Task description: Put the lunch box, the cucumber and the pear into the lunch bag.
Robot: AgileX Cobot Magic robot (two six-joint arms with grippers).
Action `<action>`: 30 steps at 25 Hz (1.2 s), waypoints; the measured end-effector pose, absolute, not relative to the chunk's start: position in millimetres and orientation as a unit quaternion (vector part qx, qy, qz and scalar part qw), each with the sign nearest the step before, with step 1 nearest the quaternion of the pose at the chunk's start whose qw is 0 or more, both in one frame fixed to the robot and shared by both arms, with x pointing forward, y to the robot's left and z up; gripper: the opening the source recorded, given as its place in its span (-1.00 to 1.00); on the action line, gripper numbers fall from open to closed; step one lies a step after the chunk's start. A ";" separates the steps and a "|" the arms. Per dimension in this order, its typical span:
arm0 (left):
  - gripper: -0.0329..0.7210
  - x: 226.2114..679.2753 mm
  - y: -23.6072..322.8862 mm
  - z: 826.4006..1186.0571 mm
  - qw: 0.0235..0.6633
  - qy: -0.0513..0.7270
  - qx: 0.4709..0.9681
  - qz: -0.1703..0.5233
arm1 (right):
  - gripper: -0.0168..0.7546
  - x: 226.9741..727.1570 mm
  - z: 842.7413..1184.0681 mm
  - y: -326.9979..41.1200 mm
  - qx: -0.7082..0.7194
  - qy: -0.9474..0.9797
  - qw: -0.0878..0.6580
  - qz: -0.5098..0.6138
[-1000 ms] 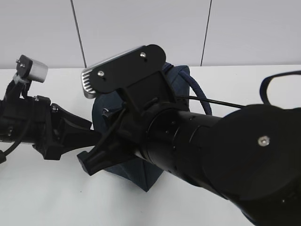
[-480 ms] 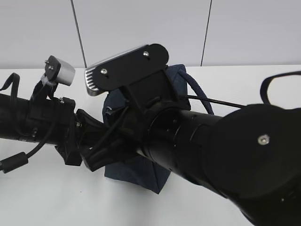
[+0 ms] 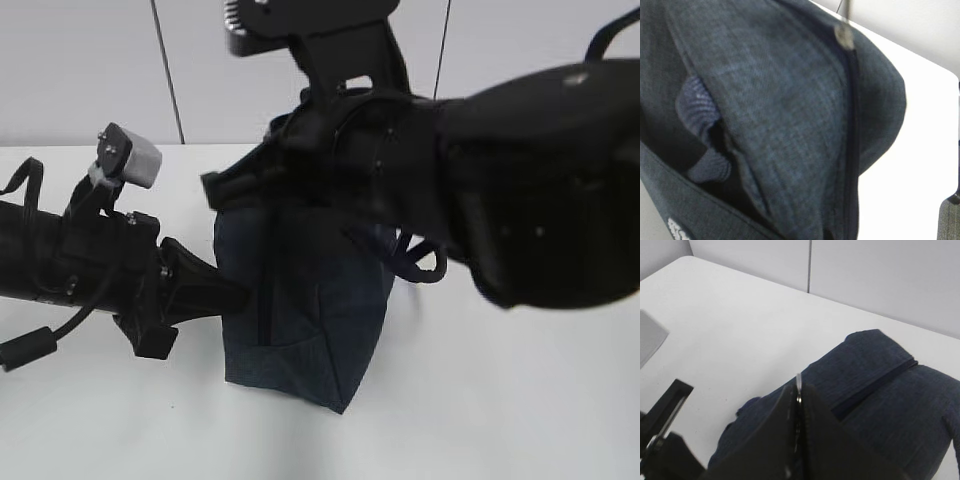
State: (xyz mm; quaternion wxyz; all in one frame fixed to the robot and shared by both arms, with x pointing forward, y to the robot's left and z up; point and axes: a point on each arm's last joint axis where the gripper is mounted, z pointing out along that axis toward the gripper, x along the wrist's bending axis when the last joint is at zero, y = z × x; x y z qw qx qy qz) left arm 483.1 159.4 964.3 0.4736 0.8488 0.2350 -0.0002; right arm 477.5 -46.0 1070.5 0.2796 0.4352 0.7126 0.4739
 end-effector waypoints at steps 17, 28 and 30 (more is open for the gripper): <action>-0.93 475.2 163.0 953.2 0.466 0.286 0.837 -0.021 | -0.94 650.3 1020.7 -166.5 0.544 0.640 0.180 0.513; -0.94 477.7 165.5 953.1 0.459 0.320 0.829 -0.008 | -0.94 678.8 936.3 -188.5 0.596 0.634 0.091 0.484; -0.92 477.7 165.8 952.6 0.457 0.330 0.826 -0.011 | -0.91 679.3 938.4 -189.8 0.587 0.641 0.090 0.487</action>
